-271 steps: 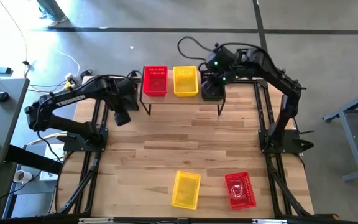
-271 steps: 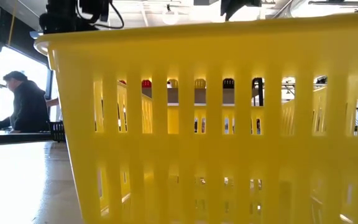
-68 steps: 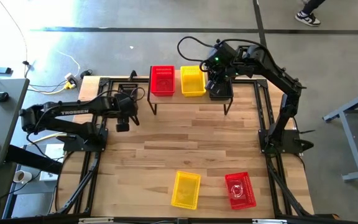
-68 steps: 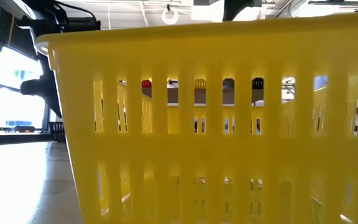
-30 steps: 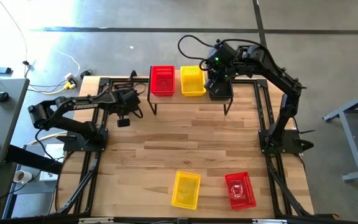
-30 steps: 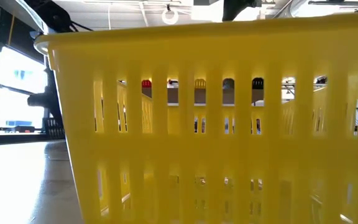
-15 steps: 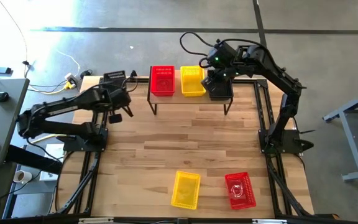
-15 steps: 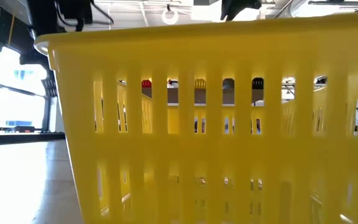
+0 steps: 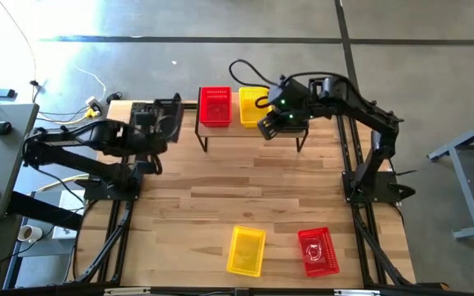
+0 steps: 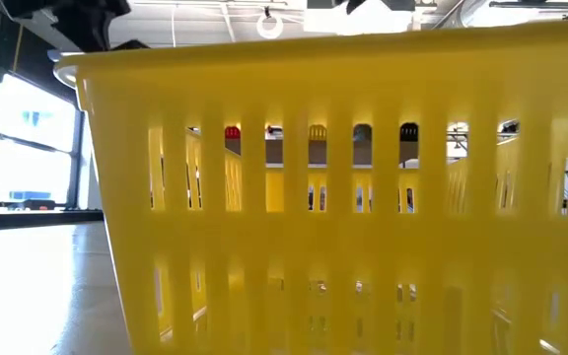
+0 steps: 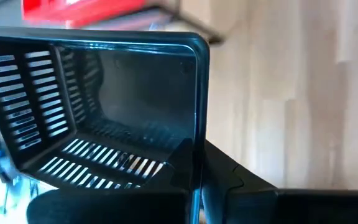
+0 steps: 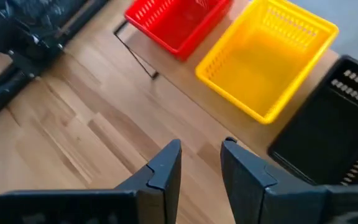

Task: Stack baskets on shelf by color
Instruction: Stack the black bin on top of the other black bins on the shelf

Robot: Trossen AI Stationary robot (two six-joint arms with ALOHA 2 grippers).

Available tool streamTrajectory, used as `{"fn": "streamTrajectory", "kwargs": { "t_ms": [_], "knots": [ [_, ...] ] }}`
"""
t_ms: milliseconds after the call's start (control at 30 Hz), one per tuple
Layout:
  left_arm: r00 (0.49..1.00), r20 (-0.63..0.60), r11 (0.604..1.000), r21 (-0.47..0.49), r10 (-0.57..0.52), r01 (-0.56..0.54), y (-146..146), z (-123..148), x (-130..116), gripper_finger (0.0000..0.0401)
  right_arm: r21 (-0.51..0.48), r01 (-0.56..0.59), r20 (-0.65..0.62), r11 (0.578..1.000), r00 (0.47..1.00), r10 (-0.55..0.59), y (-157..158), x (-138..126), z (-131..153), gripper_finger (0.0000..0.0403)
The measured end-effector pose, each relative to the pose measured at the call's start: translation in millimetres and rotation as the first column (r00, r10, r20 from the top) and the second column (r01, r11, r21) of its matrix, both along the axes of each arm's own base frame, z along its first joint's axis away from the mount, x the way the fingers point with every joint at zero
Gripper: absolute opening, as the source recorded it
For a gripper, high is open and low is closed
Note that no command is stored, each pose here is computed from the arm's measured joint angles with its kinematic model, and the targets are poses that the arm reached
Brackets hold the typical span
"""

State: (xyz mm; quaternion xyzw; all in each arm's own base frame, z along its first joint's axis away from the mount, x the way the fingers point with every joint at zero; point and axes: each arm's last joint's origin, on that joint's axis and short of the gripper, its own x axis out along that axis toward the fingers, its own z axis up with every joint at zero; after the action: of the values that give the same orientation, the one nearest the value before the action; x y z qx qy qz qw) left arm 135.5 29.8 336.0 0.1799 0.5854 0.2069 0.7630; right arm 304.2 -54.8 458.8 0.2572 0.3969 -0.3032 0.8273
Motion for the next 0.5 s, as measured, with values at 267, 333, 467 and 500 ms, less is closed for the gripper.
{"fn": "streamTrajectory", "kwargs": {
  "t_ms": [267,333,467,500],
  "knots": [
    [0.990,-0.034,0.990,0.037,-0.136,0.137,-32.5,0.0,38.1,0.0001,-0.002,-0.016,0.108,1.000,0.994,0.016,21.7,15.8,2.6,0.0099],
    [0.990,-0.047,0.988,0.063,-0.136,0.139,-38.9,-2.8,47.5,0.0001,-0.005,-0.028,0.134,1.000,0.991,0.028,25.3,20.7,2.7,0.0099],
    [0.993,-0.056,0.990,0.085,-0.104,0.108,-47.7,-9.0,62.6,0.0001,-0.007,-0.047,0.159,0.999,0.986,0.048,31.2,31.9,-0.8,0.0099],
    [0.993,-0.064,0.991,0.087,-0.100,0.105,-49.6,-11.2,65.9,0.0001,-0.008,-0.052,0.160,0.999,0.986,0.052,32.7,36.0,-3.1,0.0099]
  ]
}}
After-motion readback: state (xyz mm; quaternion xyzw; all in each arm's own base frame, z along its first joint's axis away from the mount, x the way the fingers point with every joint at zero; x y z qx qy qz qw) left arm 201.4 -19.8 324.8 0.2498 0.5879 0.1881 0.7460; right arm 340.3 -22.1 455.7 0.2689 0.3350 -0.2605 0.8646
